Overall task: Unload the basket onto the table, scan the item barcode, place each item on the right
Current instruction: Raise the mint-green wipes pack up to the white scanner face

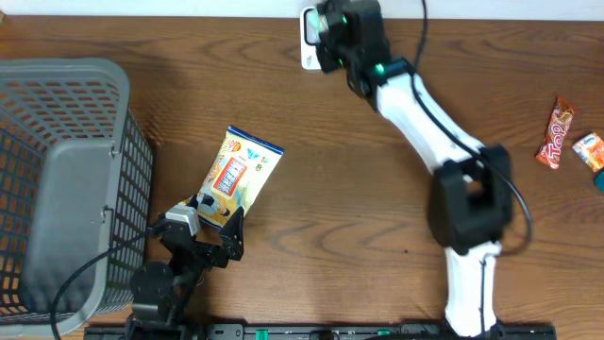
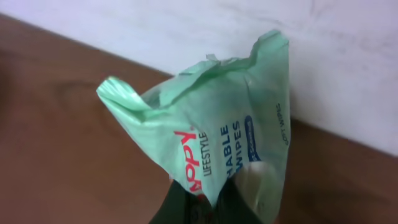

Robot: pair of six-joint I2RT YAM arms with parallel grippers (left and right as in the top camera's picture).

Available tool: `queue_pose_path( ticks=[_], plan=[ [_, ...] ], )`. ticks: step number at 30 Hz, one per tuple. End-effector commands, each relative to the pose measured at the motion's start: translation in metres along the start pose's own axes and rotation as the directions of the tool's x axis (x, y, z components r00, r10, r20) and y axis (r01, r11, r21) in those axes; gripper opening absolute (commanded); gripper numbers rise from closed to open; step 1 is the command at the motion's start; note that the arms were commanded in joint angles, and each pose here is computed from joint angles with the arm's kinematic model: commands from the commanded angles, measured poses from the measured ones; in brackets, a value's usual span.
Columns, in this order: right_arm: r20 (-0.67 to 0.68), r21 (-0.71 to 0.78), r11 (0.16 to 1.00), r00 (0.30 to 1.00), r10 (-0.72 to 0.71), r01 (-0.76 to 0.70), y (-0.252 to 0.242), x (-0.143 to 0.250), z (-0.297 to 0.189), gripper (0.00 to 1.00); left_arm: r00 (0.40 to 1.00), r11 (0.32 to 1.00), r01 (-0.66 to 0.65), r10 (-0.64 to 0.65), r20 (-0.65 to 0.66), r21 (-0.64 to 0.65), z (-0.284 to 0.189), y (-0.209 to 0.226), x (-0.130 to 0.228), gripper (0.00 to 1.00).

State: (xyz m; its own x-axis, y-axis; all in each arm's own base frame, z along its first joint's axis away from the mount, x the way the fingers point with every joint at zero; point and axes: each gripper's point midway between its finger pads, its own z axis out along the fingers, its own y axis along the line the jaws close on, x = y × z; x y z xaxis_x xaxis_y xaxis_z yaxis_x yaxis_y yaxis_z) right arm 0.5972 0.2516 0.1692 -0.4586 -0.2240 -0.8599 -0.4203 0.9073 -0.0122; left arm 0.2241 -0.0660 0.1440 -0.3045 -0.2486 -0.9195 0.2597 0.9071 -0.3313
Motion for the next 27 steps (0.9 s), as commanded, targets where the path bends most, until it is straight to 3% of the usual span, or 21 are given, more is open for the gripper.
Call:
queue_pose_path(
  ticks=[1, 8, 16, 22, 27],
  plan=[
    [0.044, 0.068, 0.998, 0.999, 0.0, -0.003, -0.013, -0.021, 0.025, 0.01, 0.999, 1.0, -0.01, 0.01, -0.038, 0.002, 0.002, 0.002, 0.012, 0.98],
    [0.062, 0.085, 0.996, 0.998, 0.016, -0.022, -0.015, -0.024, 0.058, 0.01, 0.999, 1.0, -0.011, 0.011, -0.038, 0.002, 0.002, 0.002, 0.012, 0.98],
    [0.036, 0.135, 0.987, 0.996, 0.081, -0.085, -0.023, -0.027, 0.045, 0.01, 0.999, 1.0, -0.01, 0.01, -0.038, 0.002, 0.002, 0.002, 0.012, 0.98],
    [-0.122, 0.301, 0.951, 0.986, 0.112, -0.07, -0.064, -0.023, -0.018, 0.01, 0.999, 1.0, -0.01, 0.01, -0.038, 0.002, 0.002, 0.002, 0.012, 0.98],
    [-0.252, 0.554, 0.829, 0.933, 0.258, -0.08, -0.136, 0.008, -0.089, 0.01, 0.999, 1.0, -0.01, 0.01, -0.038, 0.002, 0.002, 0.002, 0.012, 0.98]
  ],
)
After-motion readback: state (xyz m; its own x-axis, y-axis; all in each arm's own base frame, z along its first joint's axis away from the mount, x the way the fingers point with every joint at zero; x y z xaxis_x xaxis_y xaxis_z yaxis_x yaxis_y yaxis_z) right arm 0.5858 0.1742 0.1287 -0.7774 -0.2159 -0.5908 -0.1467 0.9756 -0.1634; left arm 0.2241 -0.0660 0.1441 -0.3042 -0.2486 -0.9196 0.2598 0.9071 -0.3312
